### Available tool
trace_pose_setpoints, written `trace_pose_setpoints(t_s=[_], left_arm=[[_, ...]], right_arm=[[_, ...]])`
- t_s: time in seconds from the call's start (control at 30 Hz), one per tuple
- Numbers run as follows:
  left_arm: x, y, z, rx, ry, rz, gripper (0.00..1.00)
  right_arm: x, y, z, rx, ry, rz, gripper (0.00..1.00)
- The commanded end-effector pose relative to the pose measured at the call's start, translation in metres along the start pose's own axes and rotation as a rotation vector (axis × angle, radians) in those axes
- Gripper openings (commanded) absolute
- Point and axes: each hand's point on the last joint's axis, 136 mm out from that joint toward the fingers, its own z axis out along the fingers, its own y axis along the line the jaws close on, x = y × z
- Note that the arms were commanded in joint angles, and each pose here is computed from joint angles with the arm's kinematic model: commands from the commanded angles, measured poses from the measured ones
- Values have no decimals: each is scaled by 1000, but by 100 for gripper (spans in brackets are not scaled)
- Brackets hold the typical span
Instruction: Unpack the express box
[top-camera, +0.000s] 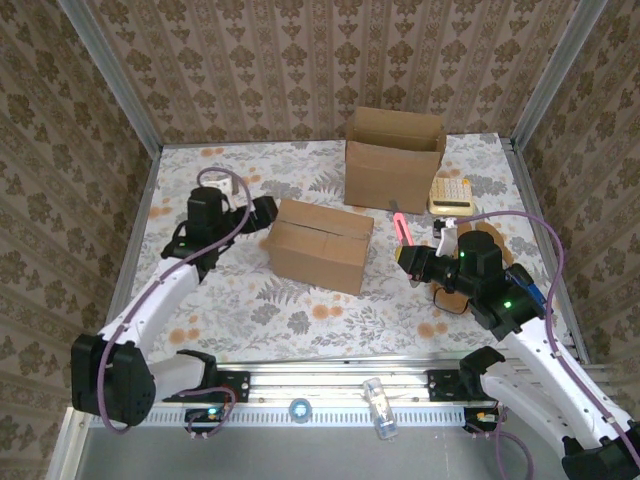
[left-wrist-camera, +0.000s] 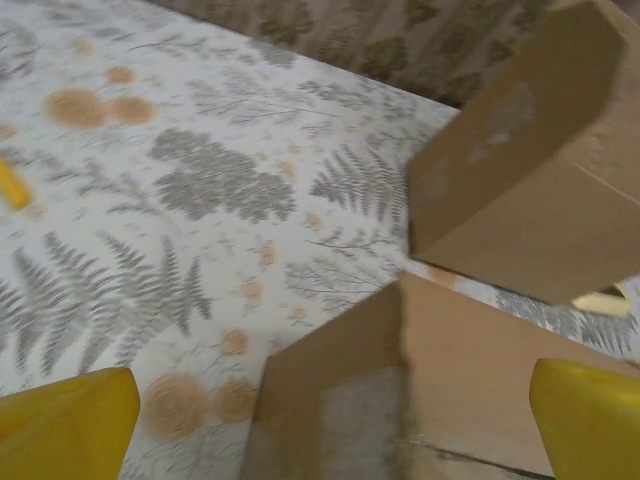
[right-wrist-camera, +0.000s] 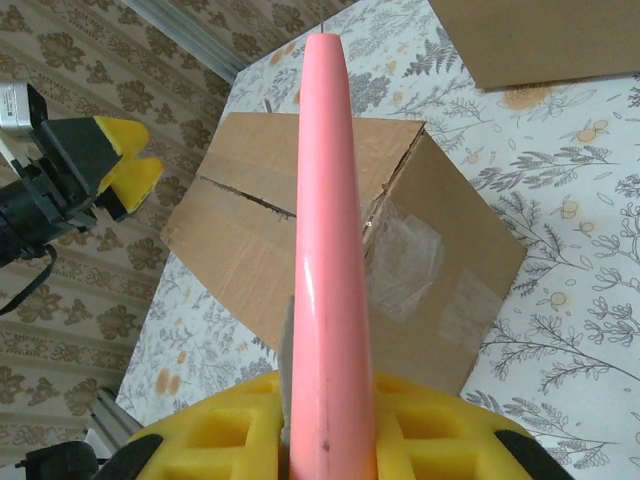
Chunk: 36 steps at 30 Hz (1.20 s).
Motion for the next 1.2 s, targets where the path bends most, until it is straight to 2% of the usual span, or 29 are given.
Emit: trace_pose_setpoints(t_s=[0.0, 0.13, 0.47, 0.8, 1.17], left_arm=[[-9, -33, 9, 44, -23, 181, 100], [2, -44, 23, 7, 13, 279, 100], [10, -42, 40, 27, -3, 279, 100], [31, -40, 47, 70, 30, 230, 100], [64, -28, 53, 45, 90, 212, 89]], right_arm=[[-3, 7, 2, -44, -6, 2, 0], [-3, 5, 3, -40, 0, 6, 0], [-3, 6, 3, -47, 2, 8, 0], [0, 5, 6, -49, 11, 14, 0], [1, 5, 10, -62, 18, 30, 0]])
